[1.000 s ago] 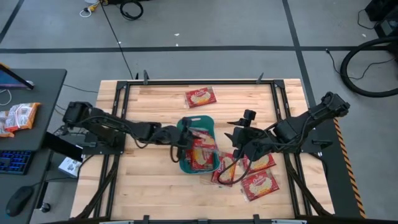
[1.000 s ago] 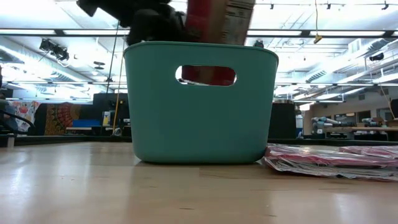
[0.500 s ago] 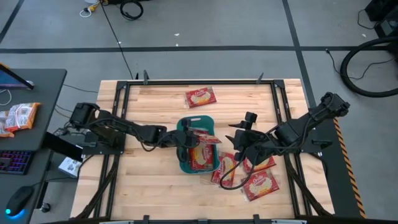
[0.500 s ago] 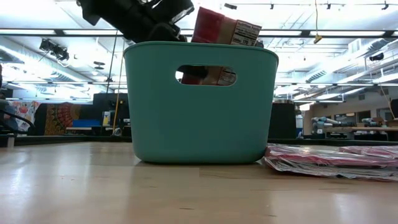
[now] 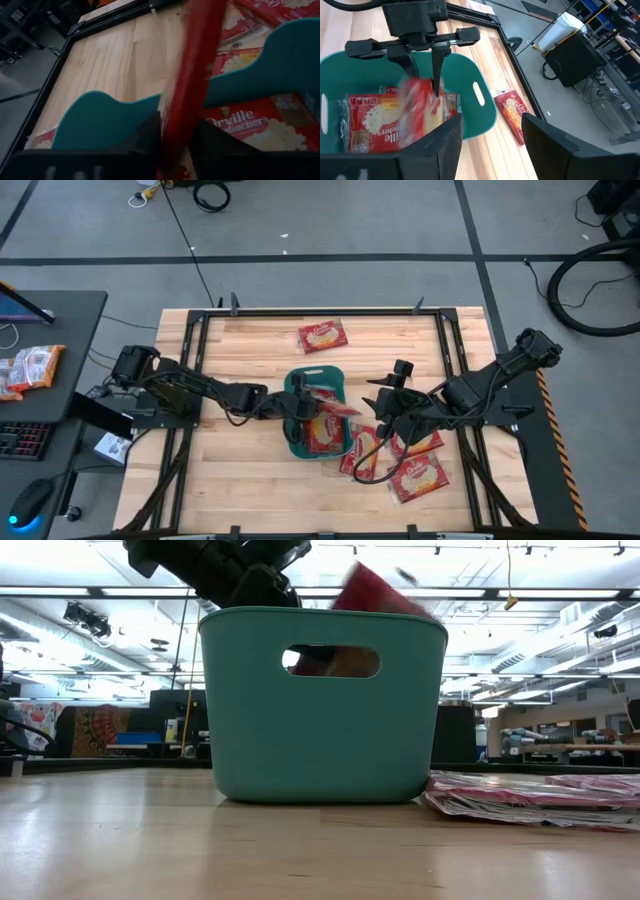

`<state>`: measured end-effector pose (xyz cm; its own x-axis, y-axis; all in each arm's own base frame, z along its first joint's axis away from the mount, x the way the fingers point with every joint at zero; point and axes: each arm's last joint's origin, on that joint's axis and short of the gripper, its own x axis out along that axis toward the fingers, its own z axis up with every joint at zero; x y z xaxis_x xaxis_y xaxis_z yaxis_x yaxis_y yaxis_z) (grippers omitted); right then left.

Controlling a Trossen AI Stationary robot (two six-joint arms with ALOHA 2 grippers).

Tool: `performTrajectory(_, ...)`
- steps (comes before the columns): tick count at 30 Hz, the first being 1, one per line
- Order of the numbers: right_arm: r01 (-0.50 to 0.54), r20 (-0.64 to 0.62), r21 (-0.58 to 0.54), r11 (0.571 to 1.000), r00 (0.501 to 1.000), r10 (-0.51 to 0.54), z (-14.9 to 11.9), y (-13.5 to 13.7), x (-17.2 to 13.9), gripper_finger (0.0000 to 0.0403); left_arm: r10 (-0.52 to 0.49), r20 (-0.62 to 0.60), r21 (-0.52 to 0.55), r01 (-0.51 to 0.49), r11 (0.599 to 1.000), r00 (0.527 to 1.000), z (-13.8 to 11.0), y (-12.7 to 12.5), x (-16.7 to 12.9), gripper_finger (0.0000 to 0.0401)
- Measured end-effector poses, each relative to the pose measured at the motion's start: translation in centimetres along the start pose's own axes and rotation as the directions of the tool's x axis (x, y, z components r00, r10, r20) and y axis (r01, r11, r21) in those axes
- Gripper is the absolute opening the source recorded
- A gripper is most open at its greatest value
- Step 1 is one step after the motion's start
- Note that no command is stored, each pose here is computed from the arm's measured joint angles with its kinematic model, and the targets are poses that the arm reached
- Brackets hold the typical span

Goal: Sort popcorn bags into baskets
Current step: Put the red popcorn bag into the green bin

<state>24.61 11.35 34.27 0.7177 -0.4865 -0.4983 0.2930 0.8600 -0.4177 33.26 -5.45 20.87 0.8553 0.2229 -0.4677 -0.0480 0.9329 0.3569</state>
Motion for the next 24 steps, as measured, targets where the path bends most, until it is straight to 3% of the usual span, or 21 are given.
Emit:
performTrajectory(4,0.0,0.0,0.0,1.0,1.0,0.0,0.0,0.0,0.0,0.0208,-0.005,0.001,0.0,0.005,1.0,1.0,0.0,0.0,0.0,0.015)
performTrajectory(9,-0.001,0.0,0.001,1.0,1.0,0.001,0.0,0.0,0.0,0.0208,-0.133,0.023,0.003,0.132,0.991,0.991,0.0,-0.4,0.0,0.0198)
performTrajectory(13,-0.001,0.0,0.001,1.0,1.0,0.001,0.0,0.0,0.0,0.0208,-0.22,0.025,0.029,0.219,0.975,0.975,0.1,-0.6,-0.2,0.0207)
performTrajectory(17,-0.001,0.002,0.003,1.0,1.0,0.001,0.0,0.0,0.0,0.0208,-0.214,-0.002,0.038,0.214,0.976,0.977,0.2,0.0,-1.0,0.0208)
performTrajectory(24,-0.002,0.003,0.003,1.0,1.0,0.002,0.0,0.0,0.0,0.0208,-0.197,0.07,0.029,0.196,0.98,0.978,1.8,1.6,-3.9,0.0208)
